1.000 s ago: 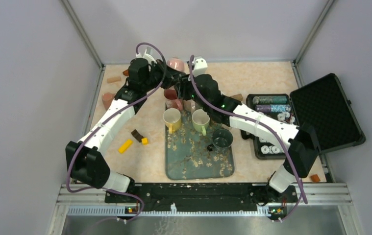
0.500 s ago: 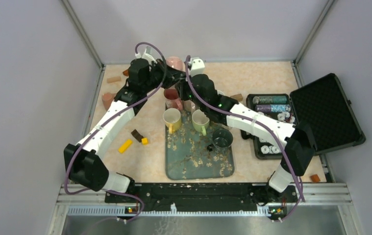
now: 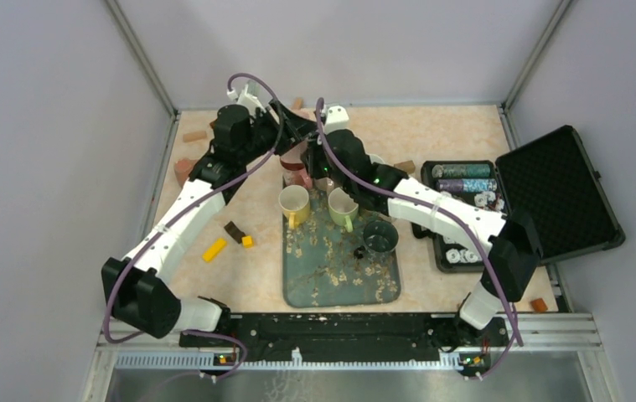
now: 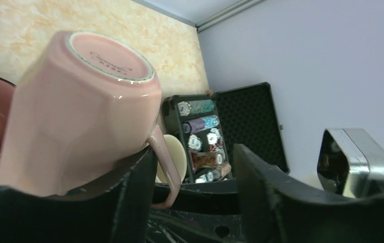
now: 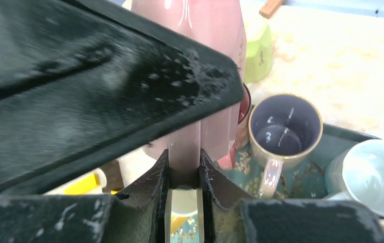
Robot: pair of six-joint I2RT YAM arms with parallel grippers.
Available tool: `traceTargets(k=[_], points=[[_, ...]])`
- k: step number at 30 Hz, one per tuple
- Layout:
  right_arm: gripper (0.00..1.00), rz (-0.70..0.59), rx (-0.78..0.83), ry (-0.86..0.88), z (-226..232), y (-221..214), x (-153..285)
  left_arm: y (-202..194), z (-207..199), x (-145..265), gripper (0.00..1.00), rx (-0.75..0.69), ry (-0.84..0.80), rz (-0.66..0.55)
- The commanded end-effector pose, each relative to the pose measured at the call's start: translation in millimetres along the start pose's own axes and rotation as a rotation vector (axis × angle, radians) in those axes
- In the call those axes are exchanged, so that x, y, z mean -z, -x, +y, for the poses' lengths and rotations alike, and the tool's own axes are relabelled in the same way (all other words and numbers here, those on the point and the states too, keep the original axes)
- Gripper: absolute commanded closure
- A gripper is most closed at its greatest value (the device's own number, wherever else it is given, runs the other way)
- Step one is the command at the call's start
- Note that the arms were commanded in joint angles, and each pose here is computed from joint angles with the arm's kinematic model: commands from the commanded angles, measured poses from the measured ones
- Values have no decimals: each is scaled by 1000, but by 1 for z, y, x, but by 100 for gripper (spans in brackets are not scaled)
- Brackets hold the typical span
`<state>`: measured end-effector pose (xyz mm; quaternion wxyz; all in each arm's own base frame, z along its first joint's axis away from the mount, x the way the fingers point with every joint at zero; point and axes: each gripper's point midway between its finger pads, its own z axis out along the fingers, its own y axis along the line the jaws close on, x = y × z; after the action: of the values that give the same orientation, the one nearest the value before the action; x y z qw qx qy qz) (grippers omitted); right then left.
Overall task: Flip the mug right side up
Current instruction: Turn over the cup at the center of the board.
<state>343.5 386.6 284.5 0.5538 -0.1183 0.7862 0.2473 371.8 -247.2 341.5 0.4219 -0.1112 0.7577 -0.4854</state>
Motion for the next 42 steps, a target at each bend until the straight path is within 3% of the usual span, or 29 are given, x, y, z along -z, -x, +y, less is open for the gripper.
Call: traceTargets(k=[1,4,12,26,34,42], points=[[100,-99,-92,101,26,55,28,13,-47,23,31,-150,-153,-68],[100,-78,-113,114,28,55,31,16,-47,24,19,-191,-152,-83],[100,-46,-217,184,26,62,30,33,-55,31,2,-335,-145,-154],[100,69,-440,324,10,70,47,58,-28,63,2,-604,45,-232],[100,145,-578,345,-1,59,64,45,-7,70,2,-616,81,-214],[100,164,-763,465,13,55,67,29,18,85,2,-505,135,-169]])
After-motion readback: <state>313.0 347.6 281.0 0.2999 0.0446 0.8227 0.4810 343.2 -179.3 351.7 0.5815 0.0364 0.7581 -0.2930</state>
